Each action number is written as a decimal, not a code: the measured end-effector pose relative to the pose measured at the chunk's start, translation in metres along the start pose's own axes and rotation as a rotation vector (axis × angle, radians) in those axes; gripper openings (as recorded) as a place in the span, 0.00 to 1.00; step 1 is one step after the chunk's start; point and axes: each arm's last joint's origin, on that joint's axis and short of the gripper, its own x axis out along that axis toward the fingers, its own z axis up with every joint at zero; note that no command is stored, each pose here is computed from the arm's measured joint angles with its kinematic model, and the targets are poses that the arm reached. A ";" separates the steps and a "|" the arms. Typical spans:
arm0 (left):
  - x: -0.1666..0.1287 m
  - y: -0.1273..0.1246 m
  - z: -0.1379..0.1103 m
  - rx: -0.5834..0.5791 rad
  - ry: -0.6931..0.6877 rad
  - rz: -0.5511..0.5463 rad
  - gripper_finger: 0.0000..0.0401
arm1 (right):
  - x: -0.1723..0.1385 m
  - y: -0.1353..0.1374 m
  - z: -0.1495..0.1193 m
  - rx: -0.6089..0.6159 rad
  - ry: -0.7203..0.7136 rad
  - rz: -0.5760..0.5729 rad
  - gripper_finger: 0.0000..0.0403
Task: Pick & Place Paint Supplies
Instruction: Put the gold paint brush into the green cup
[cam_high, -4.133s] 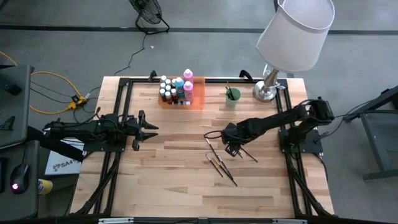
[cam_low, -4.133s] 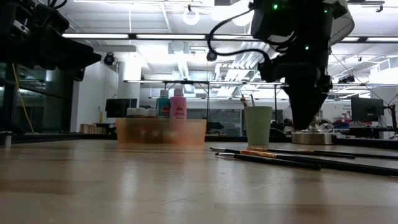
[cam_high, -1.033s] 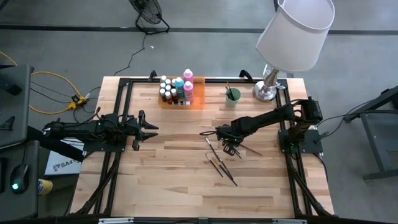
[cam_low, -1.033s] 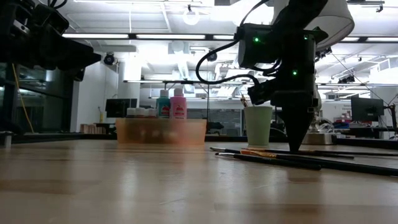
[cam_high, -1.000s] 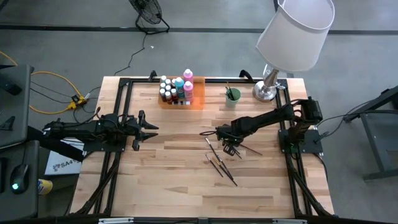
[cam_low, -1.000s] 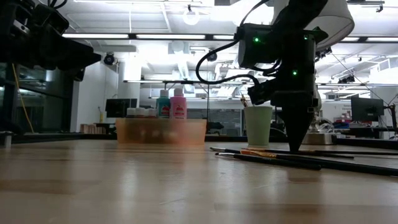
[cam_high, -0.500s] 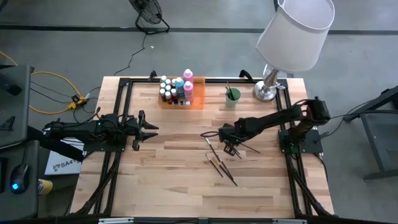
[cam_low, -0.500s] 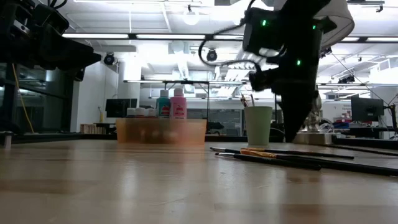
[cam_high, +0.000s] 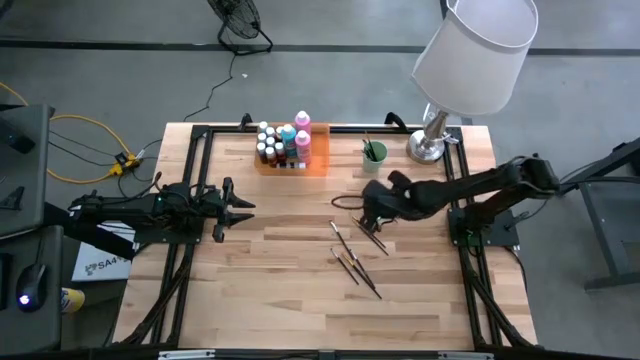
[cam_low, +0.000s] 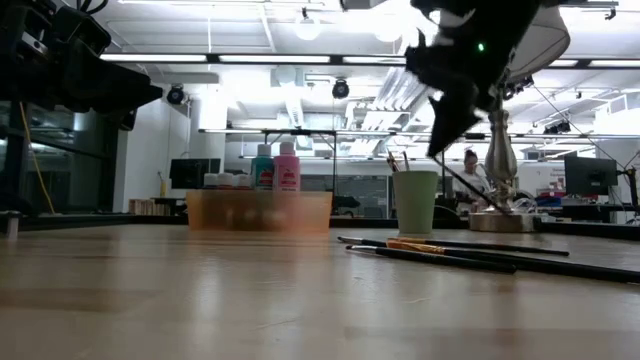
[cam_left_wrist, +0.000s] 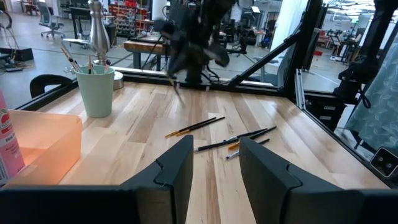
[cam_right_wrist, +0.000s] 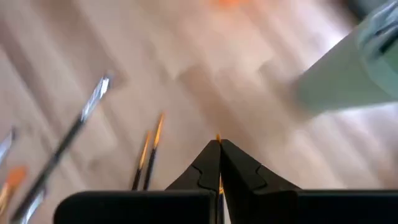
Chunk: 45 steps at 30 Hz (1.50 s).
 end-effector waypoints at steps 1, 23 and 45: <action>0.000 0.000 0.000 0.000 0.000 0.000 0.31 | -0.005 -0.003 0.003 0.005 -0.041 -0.014 0.01; 0.000 0.000 0.000 0.000 0.000 0.001 0.31 | -0.066 -0.076 0.069 0.202 -0.652 -0.358 0.01; 0.000 0.000 0.000 0.000 0.000 0.001 0.31 | 0.019 -0.127 0.040 0.376 -0.566 -0.230 0.01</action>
